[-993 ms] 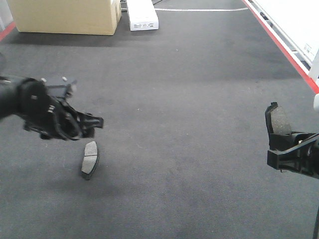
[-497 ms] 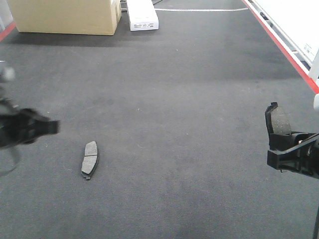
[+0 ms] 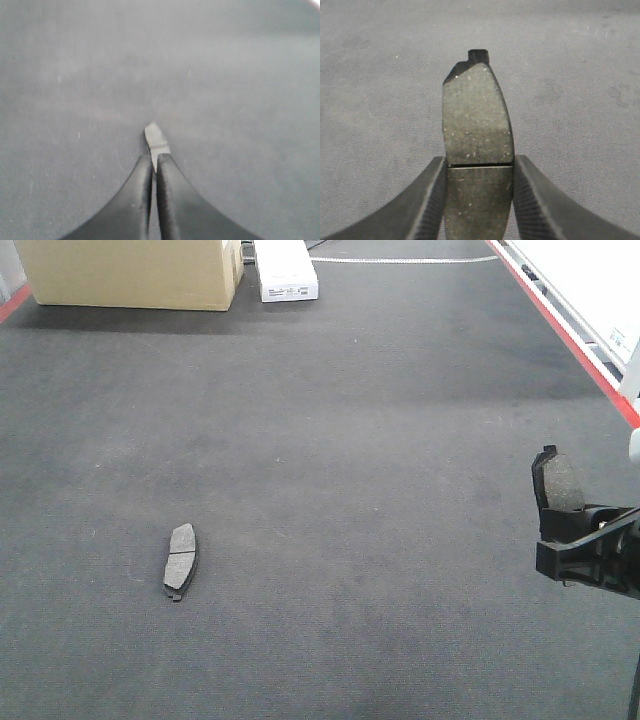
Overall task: Move and align brake pads A on conveyor
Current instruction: 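Open the left gripper and lift it away from the pad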
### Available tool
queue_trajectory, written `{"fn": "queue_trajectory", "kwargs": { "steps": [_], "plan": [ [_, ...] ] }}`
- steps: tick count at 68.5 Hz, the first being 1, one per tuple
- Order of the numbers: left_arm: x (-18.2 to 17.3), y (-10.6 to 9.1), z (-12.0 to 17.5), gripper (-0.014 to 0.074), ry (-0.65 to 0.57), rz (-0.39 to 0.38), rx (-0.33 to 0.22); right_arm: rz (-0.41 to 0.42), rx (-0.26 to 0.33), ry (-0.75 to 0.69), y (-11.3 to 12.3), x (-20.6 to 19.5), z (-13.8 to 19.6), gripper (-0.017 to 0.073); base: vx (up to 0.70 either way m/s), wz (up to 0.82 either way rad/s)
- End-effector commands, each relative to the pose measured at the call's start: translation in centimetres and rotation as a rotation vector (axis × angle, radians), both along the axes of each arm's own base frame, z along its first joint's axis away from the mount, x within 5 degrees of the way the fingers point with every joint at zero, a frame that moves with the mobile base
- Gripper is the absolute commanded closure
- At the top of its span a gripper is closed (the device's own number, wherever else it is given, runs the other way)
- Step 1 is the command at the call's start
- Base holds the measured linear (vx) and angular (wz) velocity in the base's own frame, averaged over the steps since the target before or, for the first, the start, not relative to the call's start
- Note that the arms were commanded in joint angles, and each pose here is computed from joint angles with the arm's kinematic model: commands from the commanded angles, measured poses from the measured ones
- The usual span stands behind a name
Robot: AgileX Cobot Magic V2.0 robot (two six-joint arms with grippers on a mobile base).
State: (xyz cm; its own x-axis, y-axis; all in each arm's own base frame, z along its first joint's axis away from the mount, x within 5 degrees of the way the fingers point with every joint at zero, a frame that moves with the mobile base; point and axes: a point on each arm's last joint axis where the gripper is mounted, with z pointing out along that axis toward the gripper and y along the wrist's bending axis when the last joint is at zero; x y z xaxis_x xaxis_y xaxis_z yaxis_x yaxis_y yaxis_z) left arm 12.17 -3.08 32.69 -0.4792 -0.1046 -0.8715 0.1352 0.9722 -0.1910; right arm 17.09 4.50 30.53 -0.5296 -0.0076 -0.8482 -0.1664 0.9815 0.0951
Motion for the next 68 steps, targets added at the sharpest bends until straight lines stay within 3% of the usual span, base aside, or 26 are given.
{"fn": "queue_trajectory", "kwargs": {
  "steps": [1,18,68],
  "plan": [
    [-1.1,0.2,1.4,0.0601,-0.145,-0.007,-0.036,0.011,0.024,-0.129,0.1,0.3,1.9,0.0463,0.00,0.00],
    [-3.3,0.8,1.4,0.0601,-0.223,-0.007,-0.057,0.011,0.024,-0.129,0.1,0.3,1.9,0.0463,0.00,0.00],
    [-3.3,0.8,1.4,0.0600,-0.224,-0.008,-0.058,0.011,0.024,-0.129,0.1,0.3,1.9,0.0463,0.00,0.00]
  ]
}}
